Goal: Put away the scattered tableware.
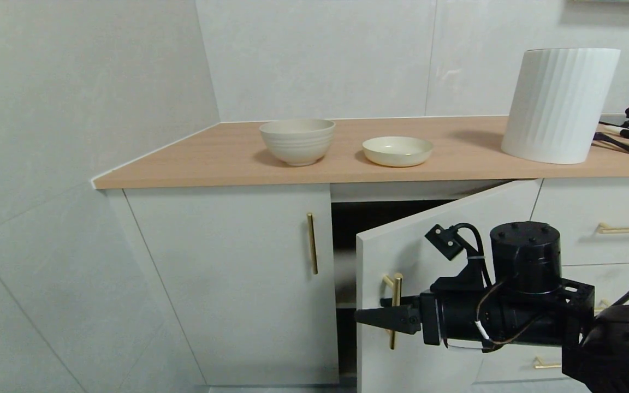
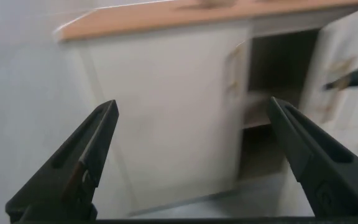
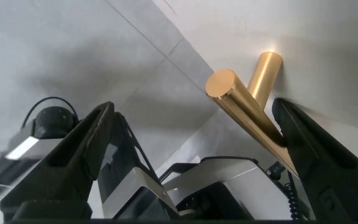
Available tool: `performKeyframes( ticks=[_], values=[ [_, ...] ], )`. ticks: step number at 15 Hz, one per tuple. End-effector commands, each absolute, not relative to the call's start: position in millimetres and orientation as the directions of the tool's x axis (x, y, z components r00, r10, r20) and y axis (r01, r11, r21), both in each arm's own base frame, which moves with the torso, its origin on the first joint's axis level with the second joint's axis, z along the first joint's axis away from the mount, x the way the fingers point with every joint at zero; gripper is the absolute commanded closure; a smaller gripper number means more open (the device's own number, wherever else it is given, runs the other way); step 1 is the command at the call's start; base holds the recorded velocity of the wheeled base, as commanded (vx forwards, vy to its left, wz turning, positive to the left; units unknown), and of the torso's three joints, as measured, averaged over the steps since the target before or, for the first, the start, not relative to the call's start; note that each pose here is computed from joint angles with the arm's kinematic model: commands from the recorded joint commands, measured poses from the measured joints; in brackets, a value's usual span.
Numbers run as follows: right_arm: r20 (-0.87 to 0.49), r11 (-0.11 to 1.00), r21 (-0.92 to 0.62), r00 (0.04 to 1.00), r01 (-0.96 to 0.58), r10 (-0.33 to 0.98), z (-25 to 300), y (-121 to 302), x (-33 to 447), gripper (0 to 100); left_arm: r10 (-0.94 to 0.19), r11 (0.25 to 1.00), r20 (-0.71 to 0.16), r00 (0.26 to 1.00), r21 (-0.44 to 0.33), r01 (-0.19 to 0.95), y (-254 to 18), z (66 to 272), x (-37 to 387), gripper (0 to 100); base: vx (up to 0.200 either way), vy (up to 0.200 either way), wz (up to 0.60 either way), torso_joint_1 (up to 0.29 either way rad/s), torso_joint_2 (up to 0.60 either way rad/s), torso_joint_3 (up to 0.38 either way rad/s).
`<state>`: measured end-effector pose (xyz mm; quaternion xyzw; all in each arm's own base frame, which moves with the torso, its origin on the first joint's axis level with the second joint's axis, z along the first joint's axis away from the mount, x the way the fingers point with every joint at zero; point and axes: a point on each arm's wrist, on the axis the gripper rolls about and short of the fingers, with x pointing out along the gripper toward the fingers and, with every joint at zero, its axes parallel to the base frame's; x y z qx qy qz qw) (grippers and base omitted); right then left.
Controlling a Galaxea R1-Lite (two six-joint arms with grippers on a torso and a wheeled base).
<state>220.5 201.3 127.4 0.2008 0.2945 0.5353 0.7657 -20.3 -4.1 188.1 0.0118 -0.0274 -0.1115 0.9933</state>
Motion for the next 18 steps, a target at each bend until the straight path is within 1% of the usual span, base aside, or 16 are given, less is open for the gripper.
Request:
performKeyframes(
  ticks=[1, 2, 3, 4, 5, 6, 7, 8, 10, 11, 12, 14, 16, 18],
  values=[
    [-0.225, 0.313, 0.618, 0.220, -0.721, 0.949, 132, 206, 209, 0, -0.367, 0.930, -0.125, 0.922, -0.087, 0.358, -10, 267, 71, 0, 0.000, 0.000, 0.00, 0.000, 0.00, 0.000],
    [-0.219, 0.310, 0.616, 0.221, -0.724, 0.950, 134, 204, 208, 0, -0.423, 0.906, -0.187, 0.887, -0.126, 0.405, -13, 268, 97, 0, 0.000, 0.000, 0.00, 0.000, 0.00, 0.000],
    [-0.211, 0.307, 0.613, 0.223, -0.728, 0.952, 137, 203, 206, 0, -0.513, 0.858, -0.276, 0.813, -0.190, 0.477, -21, 254, 130, 0, 0.000, 0.000, 0.00, 0.000, 0.00, 0.000],
    [-0.209, 0.305, 0.612, 0.223, -0.729, 0.952, 138, 203, 206, 0, -0.552, 0.834, -0.335, 0.763, -0.238, 0.498, -26, 241, 145, 0, 0.000, 0.000, 0.00, 0.000, 0.00, 0.000],
    [-0.207, 0.304, 0.611, 0.224, -0.731, 0.953, 139, 201, 205, 0, -0.580, 0.815, -0.465, 0.670, -0.311, 0.489, -37, 202, 175, 0, 0.000, 0.000, 0.00, 0.000, 0.00, 0.000],
    [-0.209, 0.305, 0.612, 0.223, -0.729, 0.952, 138, 201, 204, 0, -0.584, 0.812, -0.499, 0.641, -0.333, 0.480, -41, 180, 187, 0, 0.000, 0.000, 0.00, 0.000, 0.00, 0.000],
    [-0.210, 0.306, 0.613, 0.223, -0.729, 0.952, 138, 200, 204, 0, -0.607, 0.793, -0.501, 0.616, -0.332, 0.511, -51, 158, 200, 0, 0.000, 0.000, 0.00, 0.000, 0.00, 0.000],
    [-0.209, 0.305, 0.612, 0.223, -0.729, 0.952, 138, 201, 204, 0, -0.636, 0.769, -0.479, 0.605, -0.331, 0.547, -62, 145, 203, 0, 0.000, 0.000, 0.00, 0.000, 0.00, 0.000],
    [-0.211, 0.305, 0.614, 0.221, -0.727, 0.952, 138, 201, 203, 0, -0.693, 0.720, -0.432, 0.577, -0.377, 0.582, -83, 131, 204, 0, 0.000, 0.000, 0.00, 0.000, 0.00, 0.000],
    [-0.213, 0.306, 0.615, 0.221, -0.727, 0.952, 137, 201, 204, 0, -0.698, 0.716, -0.418, 0.581, -0.416, 0.561, -90, 130, 204, 0, 0.000, 0.000, 0.00, 0.000, 0.00, 0.000],
    [-0.214, 0.307, 0.616, 0.221, -0.726, 0.952, 137, 201, 204, 0, -0.706, 0.708, -0.418, 0.572, -0.443, 0.550, -95, 130, 204, 100, 0.000, 0.000, 0.00, 0.000, 0.00, 0.000],
    [-0.218, 0.309, 0.617, 0.220, -0.724, 0.951, 135, 201, 204, 0, -0.716, 0.698, -0.416, 0.561, -0.457, 0.552, -98, 130, 202, 100, 0.000, 0.000, 0.00, 0.000, 0.00, 0.000],
    [-0.220, 0.310, 0.618, 0.219, -0.722, 0.950, 135, 201, 204, 0, -0.716, 0.697, -0.414, 0.562, -0.451, 0.557, -99, 130, 204, 100, 0.000, 0.000, 0.00, 0.000, 0.00, 0.000],
    [-0.221, 0.307, 0.620, 0.215, -0.722, 0.951, 134, 202, 203, 0, -0.731, 0.681, -0.366, 0.576, -0.435, 0.589, -103, 131, 213, 100, 0.000, 0.000, 0.00, 0.000, 0.00, 0.000]
  ],
)
